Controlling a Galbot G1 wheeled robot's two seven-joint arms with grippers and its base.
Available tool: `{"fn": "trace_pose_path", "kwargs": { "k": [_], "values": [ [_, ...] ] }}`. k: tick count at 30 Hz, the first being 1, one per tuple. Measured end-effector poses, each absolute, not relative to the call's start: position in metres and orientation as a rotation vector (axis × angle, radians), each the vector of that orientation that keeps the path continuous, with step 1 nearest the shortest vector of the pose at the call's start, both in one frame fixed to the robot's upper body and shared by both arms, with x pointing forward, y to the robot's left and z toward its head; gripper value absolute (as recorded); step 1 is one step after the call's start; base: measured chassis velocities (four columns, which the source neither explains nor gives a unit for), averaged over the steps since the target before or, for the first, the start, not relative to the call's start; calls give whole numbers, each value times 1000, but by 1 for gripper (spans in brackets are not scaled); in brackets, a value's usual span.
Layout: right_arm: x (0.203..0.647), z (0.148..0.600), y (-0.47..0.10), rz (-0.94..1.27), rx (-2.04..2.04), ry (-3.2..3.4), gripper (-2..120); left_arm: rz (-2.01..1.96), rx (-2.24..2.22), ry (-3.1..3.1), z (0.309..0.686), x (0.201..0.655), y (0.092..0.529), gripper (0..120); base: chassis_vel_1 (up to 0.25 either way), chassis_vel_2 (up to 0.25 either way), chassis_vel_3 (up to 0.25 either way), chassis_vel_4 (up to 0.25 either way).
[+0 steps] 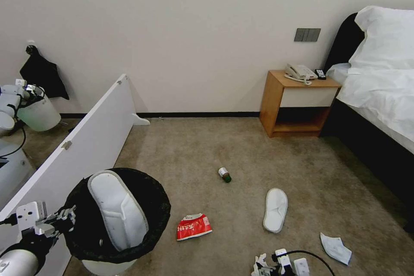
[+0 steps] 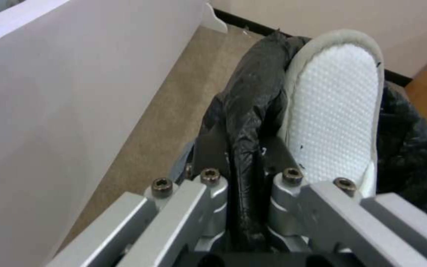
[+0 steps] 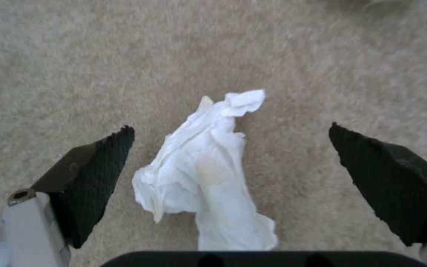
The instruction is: Pick up the trash bin, then pick up the garbage from the floor and place it into the trash bin.
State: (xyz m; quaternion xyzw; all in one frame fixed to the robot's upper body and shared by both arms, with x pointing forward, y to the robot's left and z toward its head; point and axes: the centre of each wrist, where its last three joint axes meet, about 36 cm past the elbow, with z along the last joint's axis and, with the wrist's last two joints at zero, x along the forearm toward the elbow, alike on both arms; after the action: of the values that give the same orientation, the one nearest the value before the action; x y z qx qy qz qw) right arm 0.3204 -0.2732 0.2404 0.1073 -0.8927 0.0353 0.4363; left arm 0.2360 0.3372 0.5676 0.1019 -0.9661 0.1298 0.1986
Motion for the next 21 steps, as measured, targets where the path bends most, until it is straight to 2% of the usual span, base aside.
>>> {"fn": "trace_pose_path", "kwargs": {
  "k": [10,12,13,15,17,18,19,21],
  "values": [
    [316,237,-266,94,264,-2184,99,362,284,-2702,568,236,337,5,0,0,0,0],
    [315,236,-266,95,262,-2181,90,363,283,-2699,567,236,337,5,0,0,0,0],
    [315,236,-266,95,262,-2181,90,363,283,-2699,567,236,337,5,0,0,0,0],
    [314,236,-266,96,262,-2179,79,364,283,-2698,567,236,337,5,0,0,0,0],
    [313,236,-267,95,261,-2179,76,364,284,-2697,567,236,337,5,0,0,0,0],
    [313,236,-267,95,260,-2180,69,364,286,-2695,567,235,338,5,0,0,0,0],
    [313,236,-267,95,260,-2180,69,364,286,-2695,567,235,338,5,0,0,0,0],
    [313,236,-267,95,259,-2179,57,364,287,-2693,567,235,338,5,0,0,0,0]
  ]
}}
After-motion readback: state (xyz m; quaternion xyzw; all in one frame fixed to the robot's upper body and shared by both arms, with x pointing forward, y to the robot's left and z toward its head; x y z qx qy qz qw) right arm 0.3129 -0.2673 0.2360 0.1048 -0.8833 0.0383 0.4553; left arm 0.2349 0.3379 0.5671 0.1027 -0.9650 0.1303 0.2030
